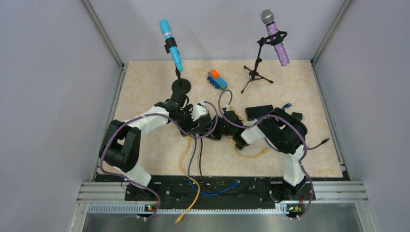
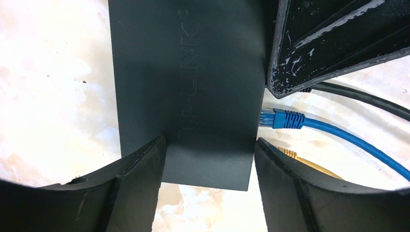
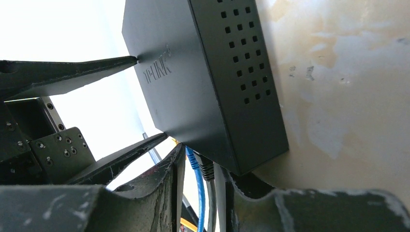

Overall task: Pull the plug from the switch port
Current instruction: Pull the connector from the switch port.

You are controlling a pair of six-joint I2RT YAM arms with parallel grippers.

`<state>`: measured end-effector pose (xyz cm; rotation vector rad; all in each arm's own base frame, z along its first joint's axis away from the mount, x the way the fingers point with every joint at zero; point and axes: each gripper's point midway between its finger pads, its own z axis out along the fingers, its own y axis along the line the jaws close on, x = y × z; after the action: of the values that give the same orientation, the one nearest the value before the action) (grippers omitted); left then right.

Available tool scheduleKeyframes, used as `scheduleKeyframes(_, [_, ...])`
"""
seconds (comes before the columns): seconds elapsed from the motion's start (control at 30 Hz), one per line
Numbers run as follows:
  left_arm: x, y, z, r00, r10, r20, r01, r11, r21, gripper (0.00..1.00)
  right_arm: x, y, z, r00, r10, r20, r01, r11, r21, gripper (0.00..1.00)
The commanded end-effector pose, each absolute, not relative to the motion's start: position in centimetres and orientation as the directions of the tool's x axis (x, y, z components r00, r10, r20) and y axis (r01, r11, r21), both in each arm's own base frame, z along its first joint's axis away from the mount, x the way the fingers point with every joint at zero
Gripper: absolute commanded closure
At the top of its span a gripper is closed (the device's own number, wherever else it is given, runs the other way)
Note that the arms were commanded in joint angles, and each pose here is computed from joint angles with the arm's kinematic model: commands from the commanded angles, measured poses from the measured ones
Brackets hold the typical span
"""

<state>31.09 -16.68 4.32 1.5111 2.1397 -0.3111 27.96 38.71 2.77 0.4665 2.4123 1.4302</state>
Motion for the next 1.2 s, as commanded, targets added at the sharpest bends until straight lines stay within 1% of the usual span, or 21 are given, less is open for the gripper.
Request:
scheduleKeyframes(0.0, [29.0,-16.1,2.8,-0.300,0.835,-0.462,0.939,0.345,0.013,0.29,29.3,38.8,3.0,-0.889,0.446,-0.106,0.111,0.433,0.895,0.71])
scheduleKeyframes(0.1, [28.8,-16.1,2.8,-0.298,0.835,-0.462,0.940,0.341,0.009,0.29,29.4,38.7,2.8,-0.888,0.448,-0.105,0.114,0.435,0.893,0.72])
scheduleKeyframes(0.17, [28.8,-16.2,2.8,-0.300,0.835,-0.462,0.940,0.341,0.005,0.29,29.4,38.7,2.6,-0.888,0.448,-0.105,0.116,0.438,0.891,0.76])
scheduleKeyframes(0.3, [28.7,-16.3,2.9,-0.297,0.833,-0.466,0.943,0.334,-0.005,0.30,29.2,38.6,2.2,-0.888,0.449,-0.100,0.123,0.441,0.889,0.80])
scheduleKeyframes(0.4, [28.7,-16.3,2.9,-0.295,0.835,-0.465,0.943,0.332,-0.002,0.30,29.2,38.5,2.3,-0.887,0.451,-0.103,0.120,0.440,0.890,0.89])
scheduleKeyframes(0.5, [28.7,-16.3,2.8,-0.297,0.835,-0.463,0.942,0.334,-0.001,0.30,29.0,38.3,2.5,-0.889,0.444,-0.114,0.112,0.451,0.885,0.93])
scheduleKeyframes(0.57, [28.7,-15.9,2.6,-0.304,0.838,-0.454,0.939,0.343,0.003,0.30,28.9,38.1,2.4,-0.893,0.431,-0.132,0.097,0.471,0.877,0.99])
scheduleKeyframes(0.6, [28.6,-15.8,2.6,-0.303,0.839,-0.451,0.940,0.342,0.005,0.30,28.7,37.9,2.3,-0.895,0.425,-0.138,0.096,0.484,0.870,1.00])
scheduleKeyframes(0.9, [29.0,-15.8,2.3,-0.324,0.840,-0.435,0.933,0.360,-0.001,0.31,27.5,37.3,1.4,-0.908,0.396,-0.140,0.079,0.488,0.869,1.00])
scheduleKeyframes(1.17, [29.0,-15.7,2.2,-0.330,0.838,-0.435,0.930,0.367,0.000,0.31,27.4,37.0,1.7,-0.912,0.365,-0.188,0.037,0.529,0.848,1.00])
